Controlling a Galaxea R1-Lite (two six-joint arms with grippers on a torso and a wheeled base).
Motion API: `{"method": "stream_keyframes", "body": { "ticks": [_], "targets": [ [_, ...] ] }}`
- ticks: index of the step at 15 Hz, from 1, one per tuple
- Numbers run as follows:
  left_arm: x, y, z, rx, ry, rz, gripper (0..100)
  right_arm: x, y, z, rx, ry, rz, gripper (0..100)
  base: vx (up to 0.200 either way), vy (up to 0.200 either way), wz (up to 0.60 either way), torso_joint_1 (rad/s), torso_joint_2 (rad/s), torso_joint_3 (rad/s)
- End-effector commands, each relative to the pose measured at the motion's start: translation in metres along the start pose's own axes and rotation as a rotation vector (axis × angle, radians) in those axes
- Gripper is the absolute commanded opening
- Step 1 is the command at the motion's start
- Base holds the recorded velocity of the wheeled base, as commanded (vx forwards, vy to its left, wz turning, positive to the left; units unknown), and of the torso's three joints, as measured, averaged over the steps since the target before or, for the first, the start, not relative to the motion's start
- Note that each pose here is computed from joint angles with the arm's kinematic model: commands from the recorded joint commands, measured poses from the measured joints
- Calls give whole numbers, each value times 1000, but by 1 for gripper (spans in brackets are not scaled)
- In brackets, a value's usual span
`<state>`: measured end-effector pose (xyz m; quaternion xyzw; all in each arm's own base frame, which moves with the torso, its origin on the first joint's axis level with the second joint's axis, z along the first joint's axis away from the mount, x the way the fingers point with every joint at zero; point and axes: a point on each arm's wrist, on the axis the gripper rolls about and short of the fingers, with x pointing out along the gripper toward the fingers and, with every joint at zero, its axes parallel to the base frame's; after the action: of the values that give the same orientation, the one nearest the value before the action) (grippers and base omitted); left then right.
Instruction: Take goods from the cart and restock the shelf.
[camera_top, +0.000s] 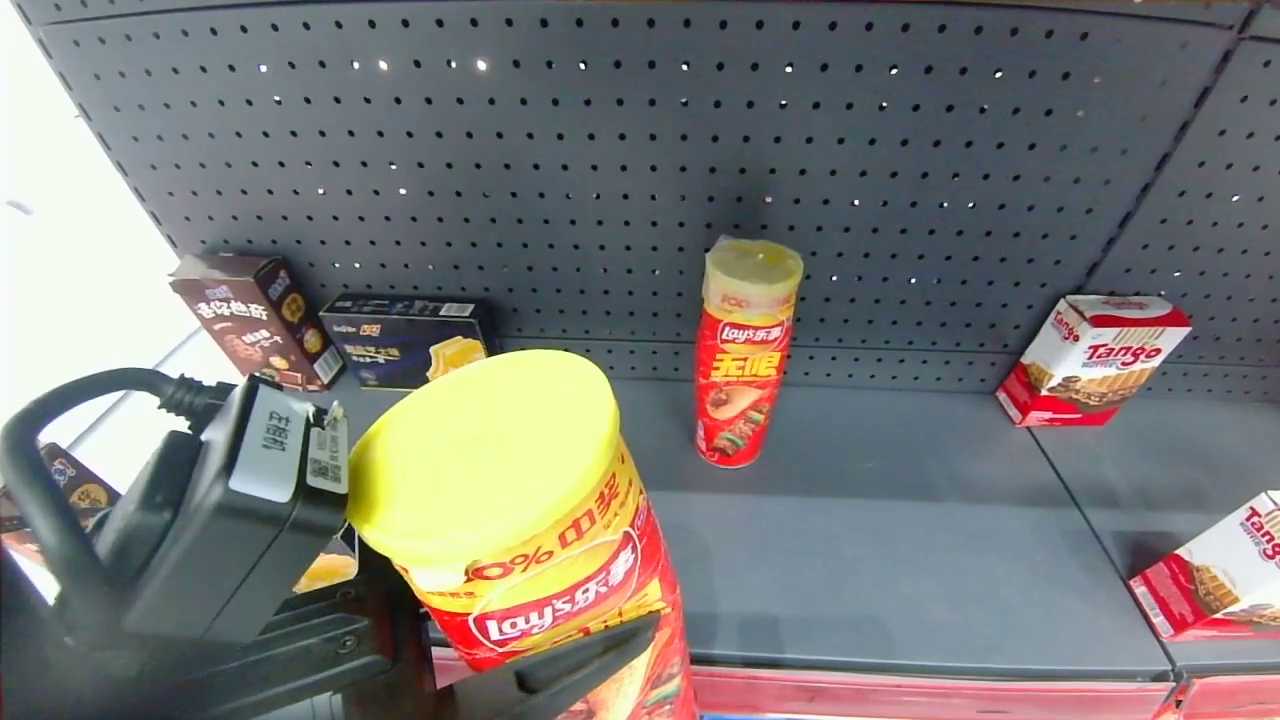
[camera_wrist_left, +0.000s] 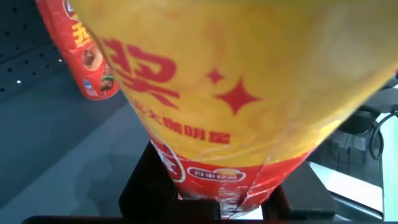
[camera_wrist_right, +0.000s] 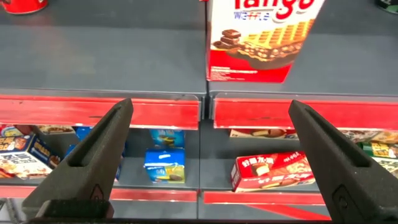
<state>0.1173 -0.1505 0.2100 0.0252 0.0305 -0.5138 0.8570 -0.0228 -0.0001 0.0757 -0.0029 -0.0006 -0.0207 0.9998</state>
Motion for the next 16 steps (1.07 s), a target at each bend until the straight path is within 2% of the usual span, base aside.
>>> {"method": "stream_keyframes", "body": {
  "ticks": [1,12,16],
  "targets": [
    [0,0,-3,-2,11,0,0,0,0,0,0,0,0,100,0,0,0,0,0,0],
    [-4,20,-6,-15,17,100,0,0,0,0,3,-2,2,100,0,0,-55,0,0,0],
    [-10,39,-5,-23,15,205,0,0,0,0,-2,0,9,100,0,0,0,0,0,0]
  ]
}}
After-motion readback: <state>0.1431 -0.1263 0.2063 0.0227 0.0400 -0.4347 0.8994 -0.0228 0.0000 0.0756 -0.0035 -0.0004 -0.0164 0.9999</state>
